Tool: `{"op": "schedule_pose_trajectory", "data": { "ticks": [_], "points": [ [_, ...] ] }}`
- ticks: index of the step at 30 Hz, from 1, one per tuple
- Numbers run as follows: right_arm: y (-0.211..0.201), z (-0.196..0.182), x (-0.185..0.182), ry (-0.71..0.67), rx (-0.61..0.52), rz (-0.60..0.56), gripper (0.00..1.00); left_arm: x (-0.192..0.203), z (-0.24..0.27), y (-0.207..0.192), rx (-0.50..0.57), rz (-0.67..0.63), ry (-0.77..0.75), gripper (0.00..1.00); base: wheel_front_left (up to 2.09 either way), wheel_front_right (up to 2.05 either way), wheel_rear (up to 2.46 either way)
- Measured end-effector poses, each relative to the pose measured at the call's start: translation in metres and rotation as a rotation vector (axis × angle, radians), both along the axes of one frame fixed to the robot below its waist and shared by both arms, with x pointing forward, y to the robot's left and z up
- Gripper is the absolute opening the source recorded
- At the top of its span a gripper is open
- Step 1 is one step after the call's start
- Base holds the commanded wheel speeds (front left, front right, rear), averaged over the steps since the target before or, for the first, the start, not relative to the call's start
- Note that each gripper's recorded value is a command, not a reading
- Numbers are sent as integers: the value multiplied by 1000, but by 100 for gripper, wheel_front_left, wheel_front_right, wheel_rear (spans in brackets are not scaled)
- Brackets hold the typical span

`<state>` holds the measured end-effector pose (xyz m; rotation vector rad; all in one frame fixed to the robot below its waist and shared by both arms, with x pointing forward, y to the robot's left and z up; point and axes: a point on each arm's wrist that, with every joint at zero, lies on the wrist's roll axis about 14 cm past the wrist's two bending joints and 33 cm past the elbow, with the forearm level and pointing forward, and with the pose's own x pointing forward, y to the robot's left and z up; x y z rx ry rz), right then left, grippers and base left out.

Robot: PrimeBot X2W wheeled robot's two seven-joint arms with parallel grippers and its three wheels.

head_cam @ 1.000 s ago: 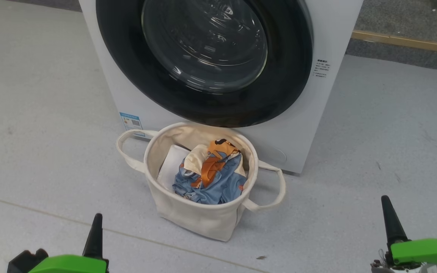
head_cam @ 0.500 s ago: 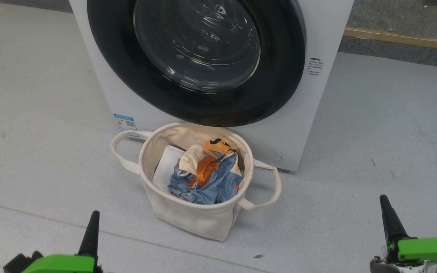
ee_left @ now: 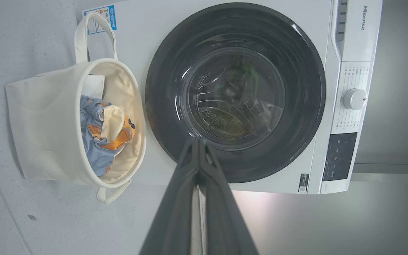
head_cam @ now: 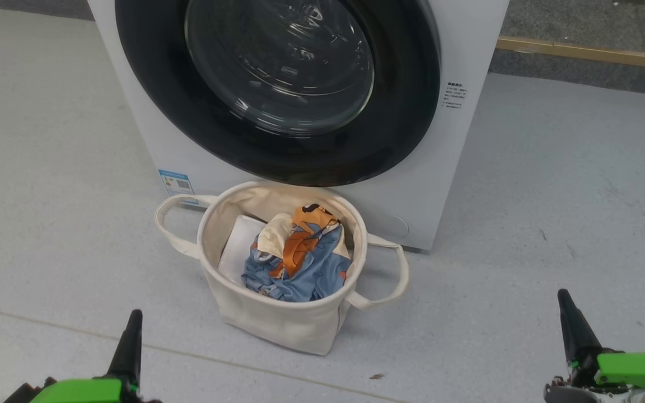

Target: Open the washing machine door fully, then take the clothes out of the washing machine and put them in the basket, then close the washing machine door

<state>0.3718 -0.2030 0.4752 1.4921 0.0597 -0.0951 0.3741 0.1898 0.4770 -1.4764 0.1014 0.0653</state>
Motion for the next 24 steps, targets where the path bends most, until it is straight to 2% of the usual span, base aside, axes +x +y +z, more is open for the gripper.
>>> {"op": "schedule_pose_trajectory", "data": {
  "ticks": [8,24],
  "points": [
    [-3,4,2,-18,87,-13,0,2,3,0,-94,5,-18,0,0,0,0],
    [-3,3,2,-17,87,-13,0,2,3,0,-95,6,-22,0,0,0,0]
  ]
}}
